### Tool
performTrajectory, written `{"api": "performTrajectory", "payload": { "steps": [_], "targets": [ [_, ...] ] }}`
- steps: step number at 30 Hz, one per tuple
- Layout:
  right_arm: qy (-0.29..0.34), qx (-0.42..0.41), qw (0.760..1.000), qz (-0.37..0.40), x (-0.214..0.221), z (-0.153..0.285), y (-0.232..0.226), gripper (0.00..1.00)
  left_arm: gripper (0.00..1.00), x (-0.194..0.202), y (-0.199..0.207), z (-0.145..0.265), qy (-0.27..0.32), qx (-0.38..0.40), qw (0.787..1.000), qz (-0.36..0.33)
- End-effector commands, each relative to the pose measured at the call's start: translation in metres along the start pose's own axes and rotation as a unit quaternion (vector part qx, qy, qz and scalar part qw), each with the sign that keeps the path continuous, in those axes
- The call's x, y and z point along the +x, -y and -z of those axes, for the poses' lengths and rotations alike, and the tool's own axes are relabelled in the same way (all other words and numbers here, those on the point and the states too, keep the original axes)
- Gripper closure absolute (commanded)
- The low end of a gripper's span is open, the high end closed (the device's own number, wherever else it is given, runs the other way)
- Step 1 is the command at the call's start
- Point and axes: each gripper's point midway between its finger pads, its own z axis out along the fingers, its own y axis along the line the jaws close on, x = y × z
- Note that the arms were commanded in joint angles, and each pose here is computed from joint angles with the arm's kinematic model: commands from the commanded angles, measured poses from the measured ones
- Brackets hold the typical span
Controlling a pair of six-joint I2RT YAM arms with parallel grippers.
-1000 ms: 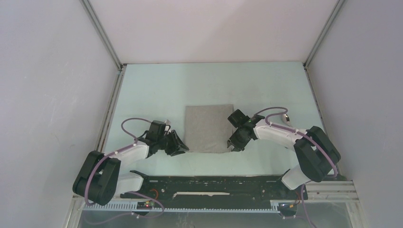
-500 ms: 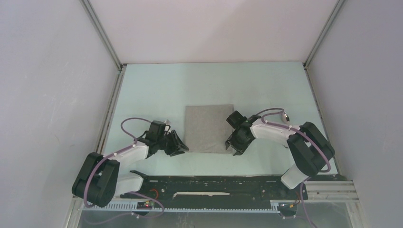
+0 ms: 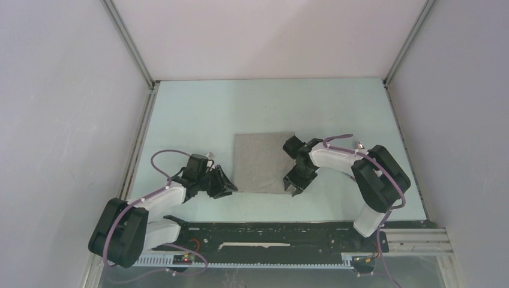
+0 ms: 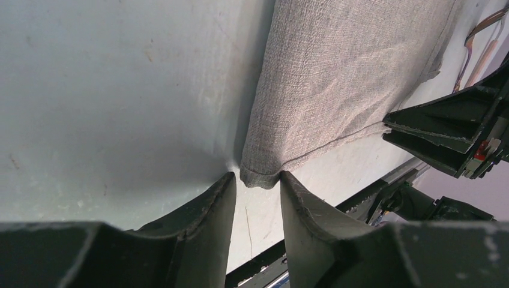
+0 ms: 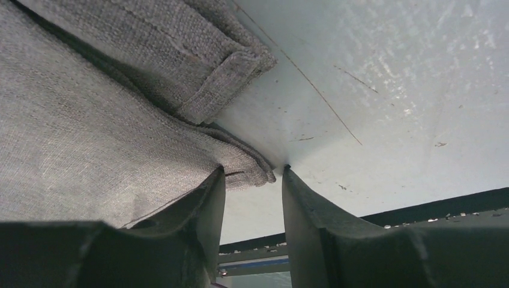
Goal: Fold the napkin into a case and place the utensils inside
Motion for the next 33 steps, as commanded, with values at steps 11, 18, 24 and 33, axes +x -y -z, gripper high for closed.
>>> {"api": "performTrajectory", "payload": {
  "steps": [11,18,24,33],
  "targets": [
    [0.053,0.005,0.999,-0.001,-0.019,-0.007,0.002,1.0,0.37,0.009,-0.022,0.003,0.0,-0.038,0.999,-0.014],
    [0.071,-0.007,0.997,0.003,-0.015,0.017,0.0,1.0,0.35,0.011,-0.019,-0.003,-0.013,-0.031,0.999,0.0],
    [0.087,-0.032,0.996,0.009,-0.014,0.032,-0.007,1.0,0.47,0.009,-0.018,-0.005,-0.01,-0.029,0.999,0.008],
    [0.078,-0.05,0.996,0.019,-0.01,0.03,-0.018,1.0,0.45,0.019,-0.024,-0.008,-0.024,-0.043,0.999,0.003]
  ]
}}
